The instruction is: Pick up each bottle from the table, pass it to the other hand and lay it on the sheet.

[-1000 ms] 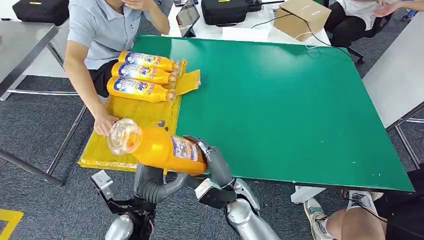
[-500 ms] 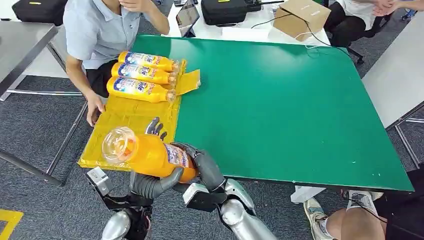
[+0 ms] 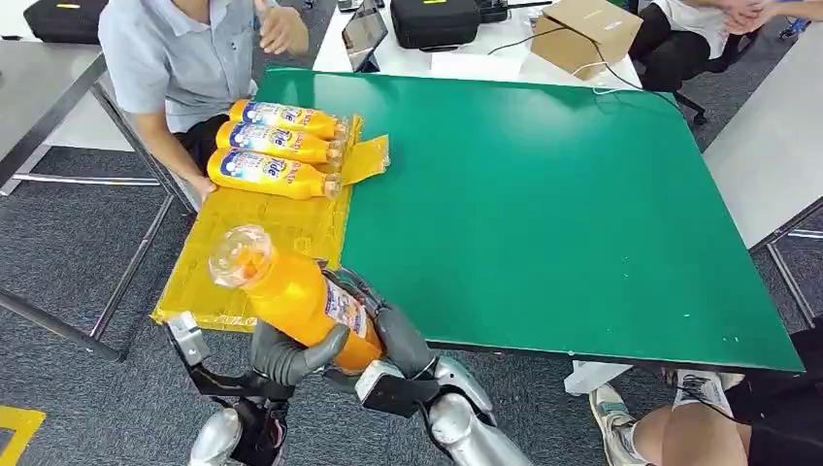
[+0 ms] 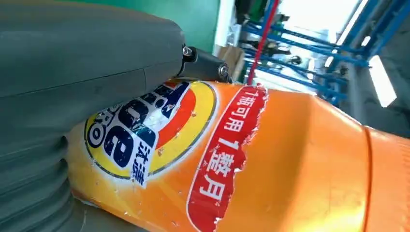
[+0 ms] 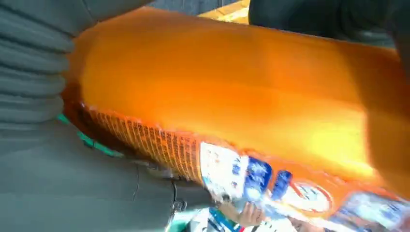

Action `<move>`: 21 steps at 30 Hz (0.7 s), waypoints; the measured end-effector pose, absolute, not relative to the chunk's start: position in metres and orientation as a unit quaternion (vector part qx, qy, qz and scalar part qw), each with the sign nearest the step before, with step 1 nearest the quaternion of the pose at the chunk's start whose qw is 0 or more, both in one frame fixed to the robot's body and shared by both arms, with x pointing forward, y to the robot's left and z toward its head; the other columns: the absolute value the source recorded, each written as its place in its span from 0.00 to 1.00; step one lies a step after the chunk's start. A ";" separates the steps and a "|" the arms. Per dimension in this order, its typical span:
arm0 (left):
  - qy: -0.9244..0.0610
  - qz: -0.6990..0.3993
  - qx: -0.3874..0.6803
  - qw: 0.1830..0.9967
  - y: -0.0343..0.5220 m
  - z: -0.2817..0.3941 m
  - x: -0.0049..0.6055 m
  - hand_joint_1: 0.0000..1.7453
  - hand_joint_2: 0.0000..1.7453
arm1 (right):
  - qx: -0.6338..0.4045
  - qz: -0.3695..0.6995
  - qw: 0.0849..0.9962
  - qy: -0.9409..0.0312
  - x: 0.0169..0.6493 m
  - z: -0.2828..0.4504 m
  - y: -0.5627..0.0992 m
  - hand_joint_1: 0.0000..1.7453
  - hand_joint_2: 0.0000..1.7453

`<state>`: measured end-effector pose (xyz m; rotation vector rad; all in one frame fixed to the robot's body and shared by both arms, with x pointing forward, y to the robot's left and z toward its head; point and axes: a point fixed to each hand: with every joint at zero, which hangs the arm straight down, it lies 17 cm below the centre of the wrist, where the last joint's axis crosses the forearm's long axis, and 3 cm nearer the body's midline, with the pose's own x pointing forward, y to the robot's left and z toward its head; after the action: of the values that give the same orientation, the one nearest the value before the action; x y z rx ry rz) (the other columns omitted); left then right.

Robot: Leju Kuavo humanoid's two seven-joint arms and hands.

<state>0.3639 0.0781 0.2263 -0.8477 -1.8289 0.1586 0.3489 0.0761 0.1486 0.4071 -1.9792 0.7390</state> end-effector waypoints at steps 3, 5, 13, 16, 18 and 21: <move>-0.763 0.062 -0.338 0.548 0.080 0.218 0.368 1.00 1.00 | 0.161 0.296 0.480 -0.810 0.350 0.147 0.073 0.00 0.00; -0.765 0.057 -0.316 0.558 0.085 0.213 0.372 1.00 1.00 | 0.154 0.292 0.479 -0.813 0.352 0.148 0.070 0.00 0.00; -0.811 -0.011 -0.030 0.584 0.146 0.193 0.421 1.00 1.00 | 0.090 0.240 0.462 -0.849 0.369 0.172 0.041 0.00 0.00; -0.818 -0.056 0.074 0.568 0.164 0.195 0.439 1.00 1.00 | 0.077 0.216 0.462 -0.857 0.374 0.182 0.029 0.00 0.00; -0.817 -0.085 0.119 0.557 0.170 0.197 0.451 1.00 1.00 | 0.071 0.208 0.461 -0.860 0.377 0.186 0.025 0.00 0.00; -0.803 -0.148 0.164 0.554 0.166 0.190 0.474 1.00 1.00 | 0.066 0.205 0.459 -0.862 0.378 0.189 0.023 0.00 0.00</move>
<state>0.4740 0.1658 0.1902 0.3870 -1.8977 -0.3507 0.3783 0.0226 0.1889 0.1629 -2.1231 0.5038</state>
